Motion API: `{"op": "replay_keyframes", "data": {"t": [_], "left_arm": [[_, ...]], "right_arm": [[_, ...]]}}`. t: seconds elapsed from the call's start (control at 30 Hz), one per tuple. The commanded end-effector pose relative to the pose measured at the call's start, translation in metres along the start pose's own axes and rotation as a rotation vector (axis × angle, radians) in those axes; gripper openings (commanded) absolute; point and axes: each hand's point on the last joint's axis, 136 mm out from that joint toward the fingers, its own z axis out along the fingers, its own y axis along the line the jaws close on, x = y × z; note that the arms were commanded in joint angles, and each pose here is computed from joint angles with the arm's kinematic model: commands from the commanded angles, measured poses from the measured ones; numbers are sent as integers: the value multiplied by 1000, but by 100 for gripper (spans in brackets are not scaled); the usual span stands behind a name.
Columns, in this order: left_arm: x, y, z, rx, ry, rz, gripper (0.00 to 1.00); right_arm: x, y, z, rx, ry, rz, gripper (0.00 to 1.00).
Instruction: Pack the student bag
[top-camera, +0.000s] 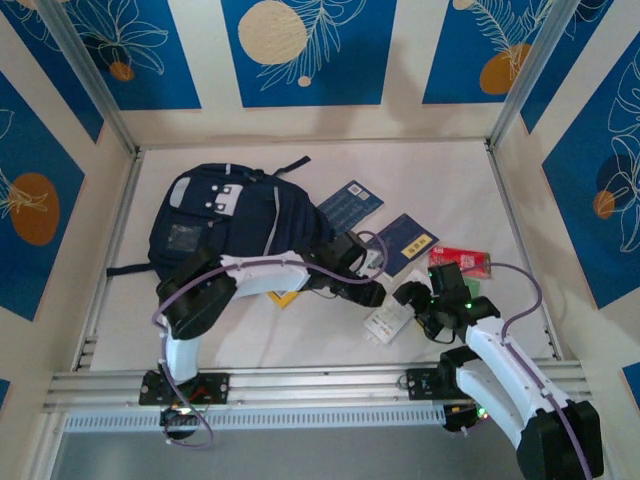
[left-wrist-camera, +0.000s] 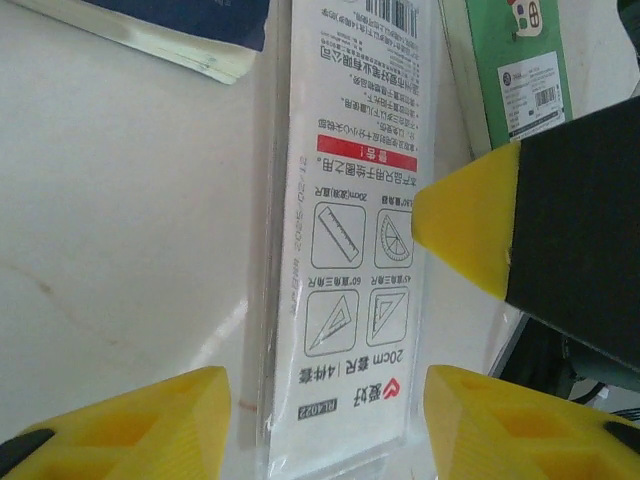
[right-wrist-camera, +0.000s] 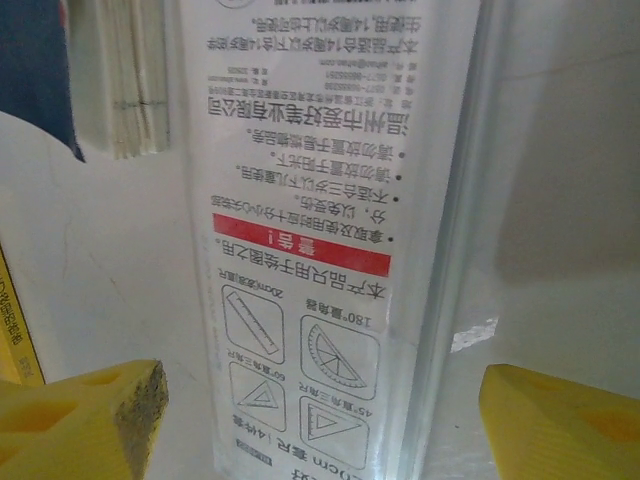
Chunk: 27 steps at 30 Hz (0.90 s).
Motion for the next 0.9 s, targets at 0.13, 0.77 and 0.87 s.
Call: {"op": "replay_keyframes", "data": {"t": [0.13,0.77,0.87], "left_arm": [[0,-9,22,96,4,-57,50],[24,26,58,57,72,-126,28],[24,23,63,86,78,-144,25]], "right_arm": [[7,5,11,-78,49,29,80],[-2,33,6,-295,30,17,56],[-3,35,2,-318,11,13,52]]}}
